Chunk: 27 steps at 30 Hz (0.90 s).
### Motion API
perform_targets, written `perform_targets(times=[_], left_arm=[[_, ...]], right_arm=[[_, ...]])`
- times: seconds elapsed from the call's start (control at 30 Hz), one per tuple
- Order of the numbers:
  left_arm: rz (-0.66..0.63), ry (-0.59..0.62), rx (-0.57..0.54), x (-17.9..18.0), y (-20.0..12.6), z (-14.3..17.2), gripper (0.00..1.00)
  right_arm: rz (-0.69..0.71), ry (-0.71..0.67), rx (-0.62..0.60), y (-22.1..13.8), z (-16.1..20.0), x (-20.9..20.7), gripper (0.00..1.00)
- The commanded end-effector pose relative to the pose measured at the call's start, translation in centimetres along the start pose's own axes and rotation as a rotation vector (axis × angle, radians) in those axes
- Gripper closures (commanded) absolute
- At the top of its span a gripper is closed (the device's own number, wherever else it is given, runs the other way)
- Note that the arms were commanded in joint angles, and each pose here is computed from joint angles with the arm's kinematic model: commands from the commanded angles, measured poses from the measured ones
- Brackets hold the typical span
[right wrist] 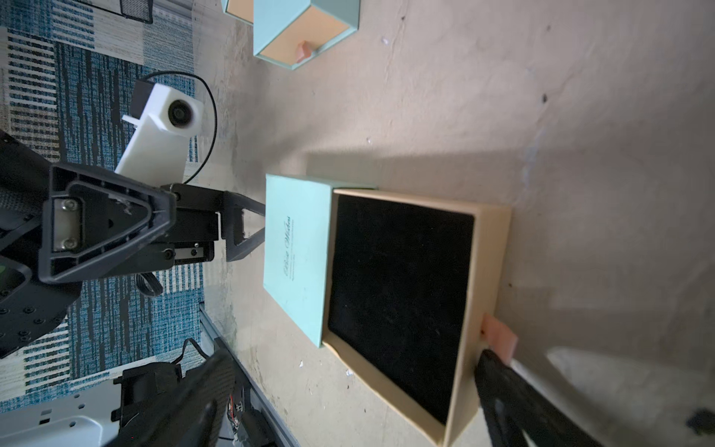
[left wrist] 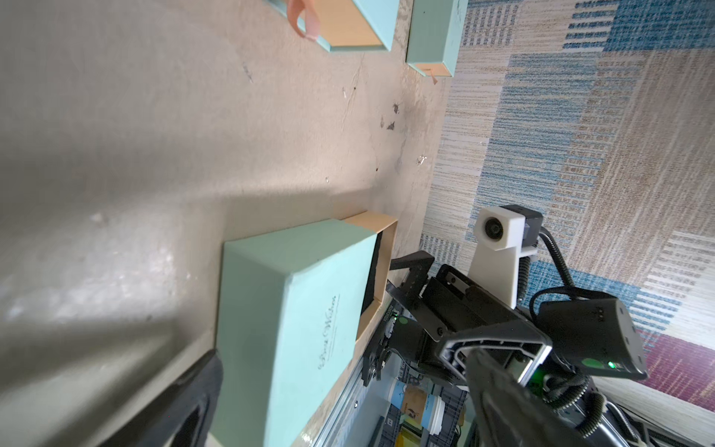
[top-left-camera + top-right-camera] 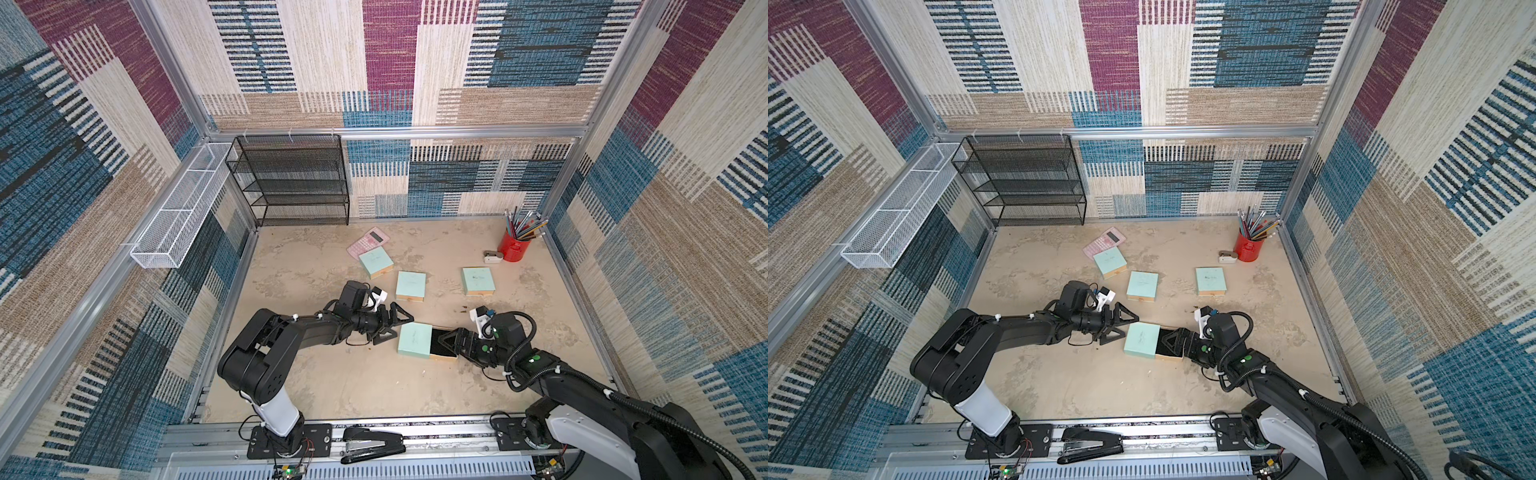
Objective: Take out the earrings from the drawer-style jewelry box
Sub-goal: Close the drawer of the jewelry box.
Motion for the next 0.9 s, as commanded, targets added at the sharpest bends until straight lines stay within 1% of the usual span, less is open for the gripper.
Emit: perform_targets(times=[0.0,0.3,0.43,0.57,0.7,0.8,0.87], left_arm=[[0.054,0.033,0.016,-1.4,0.6,-0.1,0.01],[0.062,0.048,0.043,-2.0,1.7,0.4,0.01],[0.037,0.043,0.024,-1.7,1.6,0.0,0.02],[0.005,0.041,-0.003,-1.5,1.2,-0.4,0.02],[0.001,0.046,-0.009,-1.8,1.3,-1.0,0.01],[-0.007,0.044,-0.019,-1.9,1.2,-1.2,0.02],[-0.006,0.046,-0.022,-2.0,1.1,-1.2,0.01]], right_arm=[[-0.057,-0.032,-0.025,0.1,-0.8,1.6,0.0],[-0.076,-0.038,-0.013,0.6,-0.8,2.0,0.01],[0.018,-0.014,-0.066,0.2,-1.4,0.7,0.02],[0.053,-0.014,-0.15,-0.9,-2.4,0.6,0.01],[0.068,-0.014,-0.15,-0.8,-2.6,0.5,0.0],[0.137,0.016,-0.146,-0.5,-2.7,-0.6,0.0],[0.124,0.015,-0.157,-0.4,-2.9,-0.5,0.0]])
Point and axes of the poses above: each gripper's point midway between its finger pads, its own y axis out along the fingers, its own x axis along the line the jaws close on, z = x × y, the point moved 2 cm from there along -y, back along the fingers, and after that the axes turned 6 degrees about y, right-handed, at the moved point
